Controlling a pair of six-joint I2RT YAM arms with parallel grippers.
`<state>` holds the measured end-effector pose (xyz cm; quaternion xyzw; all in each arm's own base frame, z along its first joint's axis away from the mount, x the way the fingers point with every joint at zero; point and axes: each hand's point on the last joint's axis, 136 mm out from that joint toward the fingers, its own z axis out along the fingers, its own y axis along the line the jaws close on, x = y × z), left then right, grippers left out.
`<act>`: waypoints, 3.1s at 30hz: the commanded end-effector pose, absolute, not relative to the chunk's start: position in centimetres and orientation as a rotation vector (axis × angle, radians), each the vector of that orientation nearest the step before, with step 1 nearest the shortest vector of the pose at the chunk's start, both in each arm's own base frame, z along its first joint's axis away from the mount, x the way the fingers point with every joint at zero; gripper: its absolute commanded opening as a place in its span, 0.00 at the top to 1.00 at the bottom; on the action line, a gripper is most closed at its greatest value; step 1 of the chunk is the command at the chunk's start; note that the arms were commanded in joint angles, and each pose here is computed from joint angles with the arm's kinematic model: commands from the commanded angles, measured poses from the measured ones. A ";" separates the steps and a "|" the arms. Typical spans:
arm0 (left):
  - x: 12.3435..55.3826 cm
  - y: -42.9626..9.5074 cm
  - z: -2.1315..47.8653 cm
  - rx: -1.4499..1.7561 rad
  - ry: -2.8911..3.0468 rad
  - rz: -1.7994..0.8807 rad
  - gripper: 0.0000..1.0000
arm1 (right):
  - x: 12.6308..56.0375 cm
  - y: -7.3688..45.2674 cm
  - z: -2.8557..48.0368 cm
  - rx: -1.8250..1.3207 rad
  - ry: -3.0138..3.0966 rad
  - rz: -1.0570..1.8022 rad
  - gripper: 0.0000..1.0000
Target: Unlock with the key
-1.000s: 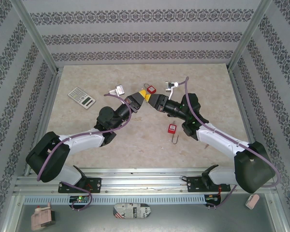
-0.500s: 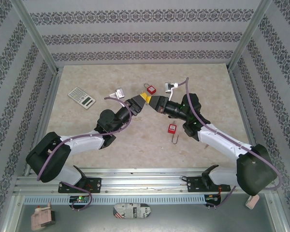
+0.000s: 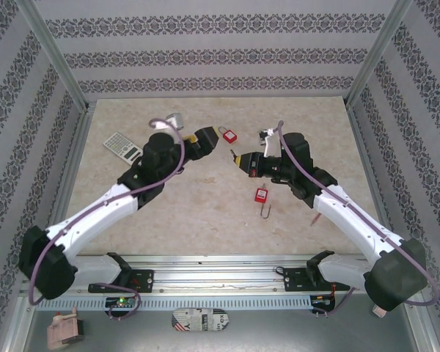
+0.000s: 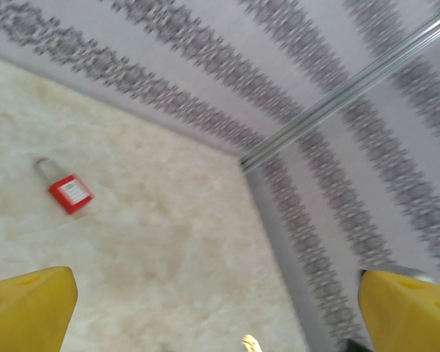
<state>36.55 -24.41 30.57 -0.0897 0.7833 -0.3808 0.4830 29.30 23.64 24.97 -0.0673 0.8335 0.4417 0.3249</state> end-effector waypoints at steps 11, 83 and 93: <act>43.6 -27.3 17.5 -0.066 2.416 -0.581 0.09 | 29.6 19.9 23.7 -0.275 2.296 0.833 1.00; 49.6 -20.0 4.4 -0.250 2.703 -0.134 0.42 | 31.0 20.0 17.1 -0.275 2.416 0.833 1.00; 46.6 -22.7 5.2 -0.279 2.674 -0.332 0.38 | 30.0 20.2 17.5 -0.288 2.407 0.824 1.00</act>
